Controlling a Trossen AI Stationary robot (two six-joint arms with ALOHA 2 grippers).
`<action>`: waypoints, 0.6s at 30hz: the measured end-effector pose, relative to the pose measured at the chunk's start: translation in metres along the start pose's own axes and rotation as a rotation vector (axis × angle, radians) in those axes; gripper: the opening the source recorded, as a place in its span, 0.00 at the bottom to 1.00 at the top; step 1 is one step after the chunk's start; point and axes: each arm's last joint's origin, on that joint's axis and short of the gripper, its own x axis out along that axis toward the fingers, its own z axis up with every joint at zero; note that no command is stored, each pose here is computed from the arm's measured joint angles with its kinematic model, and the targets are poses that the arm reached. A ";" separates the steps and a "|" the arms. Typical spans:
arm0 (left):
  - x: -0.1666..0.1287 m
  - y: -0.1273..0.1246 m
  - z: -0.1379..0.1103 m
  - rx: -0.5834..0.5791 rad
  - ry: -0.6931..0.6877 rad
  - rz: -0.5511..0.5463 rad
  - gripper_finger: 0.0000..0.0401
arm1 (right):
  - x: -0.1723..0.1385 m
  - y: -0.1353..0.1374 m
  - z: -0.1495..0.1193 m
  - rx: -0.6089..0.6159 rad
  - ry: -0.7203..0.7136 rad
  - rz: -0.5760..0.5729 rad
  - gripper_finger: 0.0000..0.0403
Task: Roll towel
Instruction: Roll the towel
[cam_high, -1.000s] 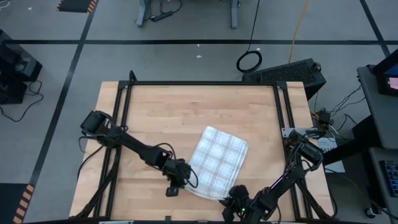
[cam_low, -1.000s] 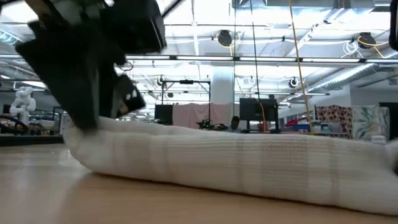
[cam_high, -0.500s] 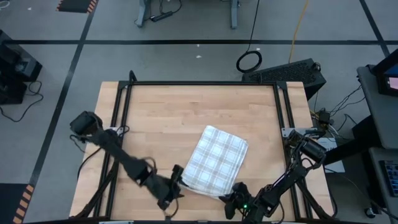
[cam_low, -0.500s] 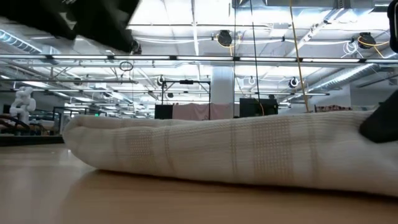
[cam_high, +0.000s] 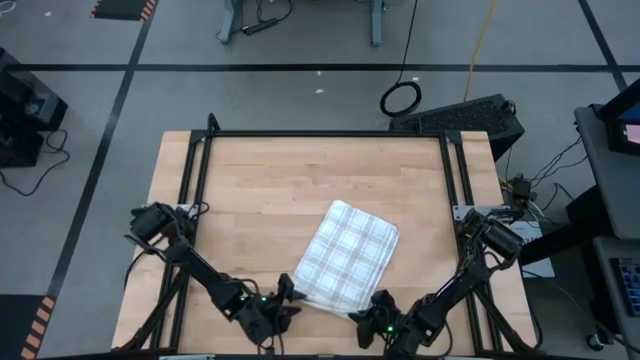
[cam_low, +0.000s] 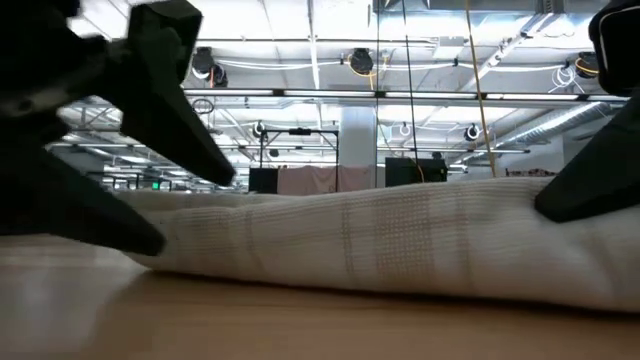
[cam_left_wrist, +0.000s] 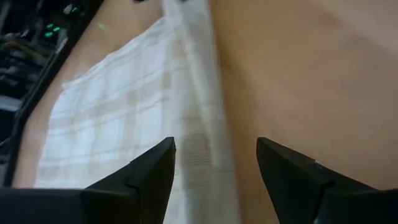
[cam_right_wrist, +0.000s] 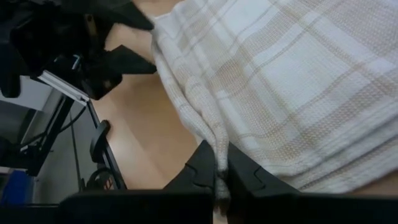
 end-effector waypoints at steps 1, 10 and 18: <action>0.001 0.001 -0.001 0.002 0.007 0.014 0.57 | 0.001 0.000 0.001 0.000 -0.002 -0.001 0.00; 0.004 0.005 0.000 -0.023 0.000 0.028 0.57 | 0.002 0.001 0.002 -0.001 -0.018 0.002 0.00; 0.021 0.023 -0.012 -0.160 0.056 -0.088 0.38 | 0.002 0.001 0.002 -0.010 -0.019 0.003 0.00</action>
